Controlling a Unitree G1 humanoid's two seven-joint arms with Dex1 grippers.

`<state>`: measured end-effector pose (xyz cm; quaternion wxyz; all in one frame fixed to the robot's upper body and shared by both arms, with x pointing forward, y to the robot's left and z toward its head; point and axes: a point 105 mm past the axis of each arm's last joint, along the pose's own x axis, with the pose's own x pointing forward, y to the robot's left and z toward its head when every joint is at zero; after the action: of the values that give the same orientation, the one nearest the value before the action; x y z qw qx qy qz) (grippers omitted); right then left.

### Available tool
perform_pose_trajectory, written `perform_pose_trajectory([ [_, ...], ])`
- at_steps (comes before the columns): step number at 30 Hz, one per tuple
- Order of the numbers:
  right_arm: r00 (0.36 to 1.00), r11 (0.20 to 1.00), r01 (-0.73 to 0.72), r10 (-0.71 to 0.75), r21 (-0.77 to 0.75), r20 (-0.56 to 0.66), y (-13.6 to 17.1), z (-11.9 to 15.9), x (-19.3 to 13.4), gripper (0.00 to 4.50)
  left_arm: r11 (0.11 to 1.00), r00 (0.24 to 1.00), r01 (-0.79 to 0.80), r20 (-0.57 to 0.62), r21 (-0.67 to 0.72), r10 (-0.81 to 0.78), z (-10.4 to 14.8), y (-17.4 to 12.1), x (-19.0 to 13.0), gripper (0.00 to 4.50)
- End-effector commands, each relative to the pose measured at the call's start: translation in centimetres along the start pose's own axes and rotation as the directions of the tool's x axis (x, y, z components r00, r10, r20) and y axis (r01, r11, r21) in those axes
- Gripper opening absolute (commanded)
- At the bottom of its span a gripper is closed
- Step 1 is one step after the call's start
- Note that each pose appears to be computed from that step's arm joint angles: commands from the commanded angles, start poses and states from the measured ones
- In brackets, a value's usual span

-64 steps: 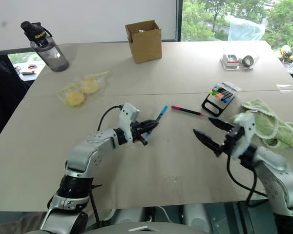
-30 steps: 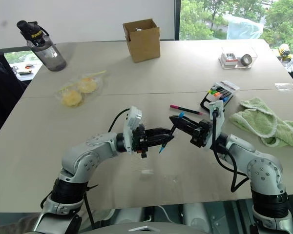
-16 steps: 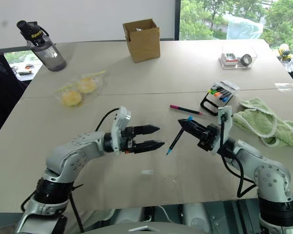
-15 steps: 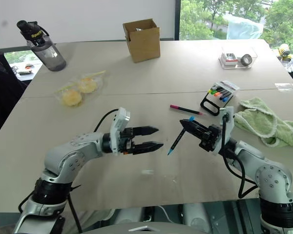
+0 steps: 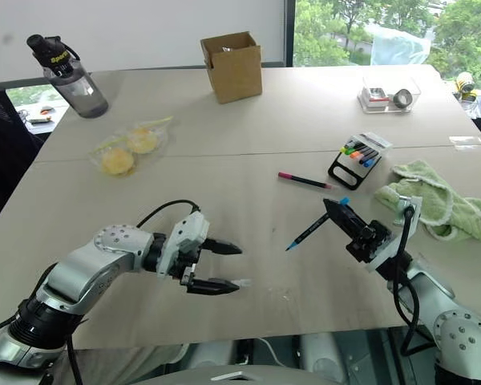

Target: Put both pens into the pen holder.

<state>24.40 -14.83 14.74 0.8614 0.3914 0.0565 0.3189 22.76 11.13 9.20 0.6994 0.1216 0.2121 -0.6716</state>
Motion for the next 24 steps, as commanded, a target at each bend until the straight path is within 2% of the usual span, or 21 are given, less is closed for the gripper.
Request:
perform_pose_trajectory([
  [1, 0.997, 0.999, -0.046, 0.047, -0.015, 0.060, 1.5, 0.9, -0.1, 0.04, 0.990, 0.998, 0.009, -0.068, 0.144, 0.000, -0.2, 0.0, 0.2, 4.07],
  [4, 0.995, 0.999, -0.036, 0.035, 0.005, 0.090, 1.4, 1.2, -0.3, 0.04, 0.984, 0.999, -0.003, -0.050, 0.180, 0.012, 0.1, 0.0, 0.7, 4.07],
  [9, 0.992, 0.998, -0.040, 0.035, 0.040, 0.123, 1.5, 1.5, -0.4, 0.04, 0.986, 0.999, -0.037, -0.017, 0.160, 0.040, -0.2, 0.2, 1.4, 4.07],
  [15, 0.984, 0.997, -0.034, 0.021, 0.070, 0.178, 1.3, 2.6, -0.5, 0.04, 0.977, 0.996, -0.018, -0.084, 0.211, 0.037, -2.2, 0.1, 1.9, 4.07],
  [24, 0.983, 0.998, 0.023, -0.033, 0.057, 0.183, 0.7, 3.5, -1.8, 0.04, 0.952, 0.994, -0.064, -0.070, 0.301, 0.089, -2.3, -0.1, 2.8, 4.07],
])
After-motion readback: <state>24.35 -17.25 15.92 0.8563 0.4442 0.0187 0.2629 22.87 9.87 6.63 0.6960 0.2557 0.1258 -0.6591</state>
